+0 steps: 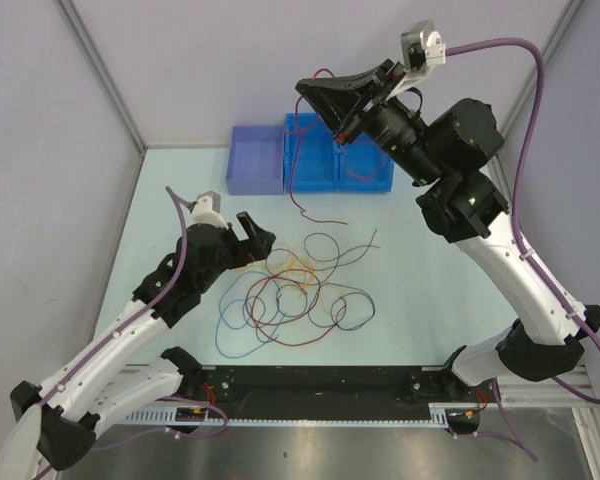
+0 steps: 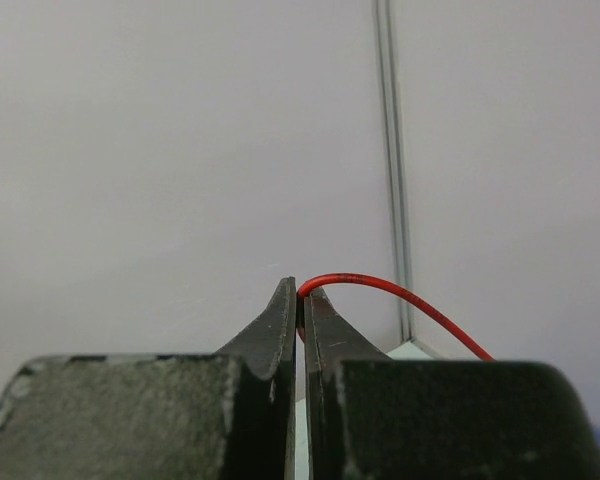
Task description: Untangle the cables
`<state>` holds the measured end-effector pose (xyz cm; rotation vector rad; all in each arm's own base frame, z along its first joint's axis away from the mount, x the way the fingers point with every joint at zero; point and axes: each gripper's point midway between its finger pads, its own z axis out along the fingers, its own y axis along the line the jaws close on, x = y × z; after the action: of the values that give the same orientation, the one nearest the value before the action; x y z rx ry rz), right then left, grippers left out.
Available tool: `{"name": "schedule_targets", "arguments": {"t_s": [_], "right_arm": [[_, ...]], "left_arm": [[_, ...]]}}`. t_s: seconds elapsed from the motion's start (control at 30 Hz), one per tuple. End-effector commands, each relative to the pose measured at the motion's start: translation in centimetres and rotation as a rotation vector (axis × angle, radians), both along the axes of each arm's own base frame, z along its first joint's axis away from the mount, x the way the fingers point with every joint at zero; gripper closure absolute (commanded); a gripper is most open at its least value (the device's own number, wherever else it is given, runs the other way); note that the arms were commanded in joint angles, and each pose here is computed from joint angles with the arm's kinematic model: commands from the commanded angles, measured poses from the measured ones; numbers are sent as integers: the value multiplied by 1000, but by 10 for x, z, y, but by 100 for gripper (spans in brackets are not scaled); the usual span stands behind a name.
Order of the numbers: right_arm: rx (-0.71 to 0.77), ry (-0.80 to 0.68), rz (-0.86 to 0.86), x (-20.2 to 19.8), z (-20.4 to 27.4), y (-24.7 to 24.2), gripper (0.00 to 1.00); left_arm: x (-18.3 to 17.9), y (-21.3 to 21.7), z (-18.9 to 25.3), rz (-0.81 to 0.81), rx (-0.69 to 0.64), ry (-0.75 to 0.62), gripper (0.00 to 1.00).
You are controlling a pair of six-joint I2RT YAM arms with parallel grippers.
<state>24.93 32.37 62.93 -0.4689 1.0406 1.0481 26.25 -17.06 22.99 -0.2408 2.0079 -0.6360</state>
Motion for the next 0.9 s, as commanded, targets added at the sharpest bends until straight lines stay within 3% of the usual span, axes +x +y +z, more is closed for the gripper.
{"name": "schedule_targets", "arguments": {"t_s": [0.0, 0.37, 0.5, 0.8, 0.87], "right_arm": [[49, -23, 11, 2, 13, -9, 100], [46, 8, 36, 22, 2, 6, 100], [33, 17, 23, 35, -4, 9, 100], [13, -4, -19, 78, 2, 17, 100], [-33, 36, -30, 104, -18, 30, 100]], "left_arm": [[-10, 11, 19, -25, 36, -98, 0], [-22, -12, 57, -187, -36, -259, 5], [-22, -7, 60, -181, 22, -251, 6], [-53, 64, 47, -36, 259, -136, 2], [-63, 76, 54, -20, 267, -159, 3]]}}
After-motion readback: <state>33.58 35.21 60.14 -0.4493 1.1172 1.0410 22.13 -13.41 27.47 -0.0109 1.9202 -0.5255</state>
